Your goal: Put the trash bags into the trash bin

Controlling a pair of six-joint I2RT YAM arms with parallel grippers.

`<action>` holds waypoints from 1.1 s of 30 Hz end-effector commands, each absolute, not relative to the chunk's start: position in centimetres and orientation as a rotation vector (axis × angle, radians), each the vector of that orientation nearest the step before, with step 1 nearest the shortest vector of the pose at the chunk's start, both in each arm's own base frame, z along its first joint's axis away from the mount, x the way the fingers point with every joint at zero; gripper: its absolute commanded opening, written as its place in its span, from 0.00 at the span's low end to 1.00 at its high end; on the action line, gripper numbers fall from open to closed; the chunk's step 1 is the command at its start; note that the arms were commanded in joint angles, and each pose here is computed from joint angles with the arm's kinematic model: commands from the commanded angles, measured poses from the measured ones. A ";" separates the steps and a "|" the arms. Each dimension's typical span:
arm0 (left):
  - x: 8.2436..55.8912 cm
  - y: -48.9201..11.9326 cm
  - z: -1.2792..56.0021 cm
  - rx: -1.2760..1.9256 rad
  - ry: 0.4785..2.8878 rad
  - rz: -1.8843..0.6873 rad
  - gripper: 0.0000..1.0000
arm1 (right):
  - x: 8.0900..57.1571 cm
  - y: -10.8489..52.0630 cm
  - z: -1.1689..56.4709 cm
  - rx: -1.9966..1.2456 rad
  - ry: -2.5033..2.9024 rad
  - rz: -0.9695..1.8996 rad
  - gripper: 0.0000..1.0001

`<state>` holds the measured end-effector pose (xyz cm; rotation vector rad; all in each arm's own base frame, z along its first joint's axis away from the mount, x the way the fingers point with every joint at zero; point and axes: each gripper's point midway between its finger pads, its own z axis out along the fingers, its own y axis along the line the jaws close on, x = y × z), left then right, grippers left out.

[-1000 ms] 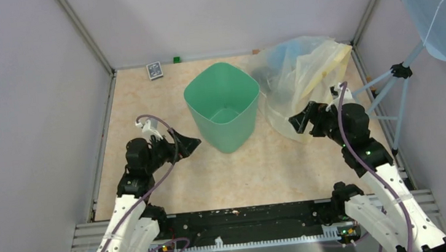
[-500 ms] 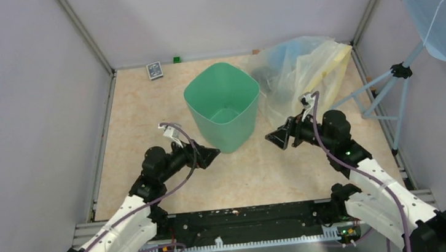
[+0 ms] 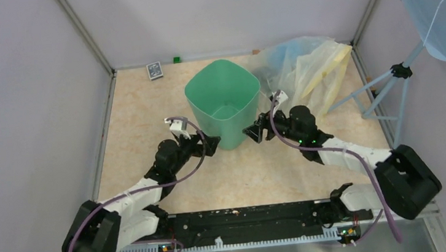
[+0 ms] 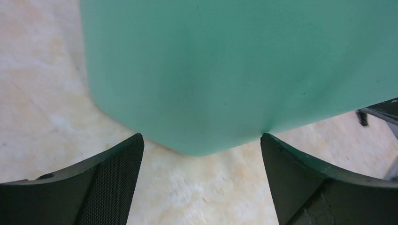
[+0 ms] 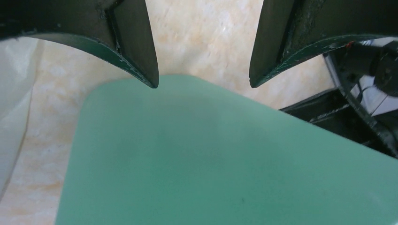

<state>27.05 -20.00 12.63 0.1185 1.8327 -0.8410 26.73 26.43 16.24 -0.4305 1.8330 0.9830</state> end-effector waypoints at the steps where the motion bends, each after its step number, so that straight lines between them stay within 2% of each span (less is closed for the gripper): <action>1: 32.4 -18.6 18.1 0.004 1.620 -0.705 0.99 | 32.5 29.2 22.7 -0.365 1.580 0.964 0.70; 9: 41.4 -16.6 19.1 -0.077 1.614 -0.641 0.99 | 41.5 33.7 21.5 -0.305 1.642 0.931 0.71; 13: 42.9 -15.9 19.7 -0.080 1.614 -0.644 0.99 | 42.0 32.0 22.4 -0.255 1.650 0.938 0.73; 21: 37.0 -18.4 18.8 -0.014 1.777 -0.804 0.99 | 37.3 22.9 22.0 -0.129 1.897 0.646 0.75; 25: 32.8 -22.1 18.8 0.069 1.838 -0.897 0.99 | 33.6 16.6 23.2 -0.018 1.885 0.503 0.75; 33: 26.6 -30.6 20.9 0.312 1.806 -1.008 0.99 | 29.1 7.6 20.4 0.301 1.984 0.272 0.75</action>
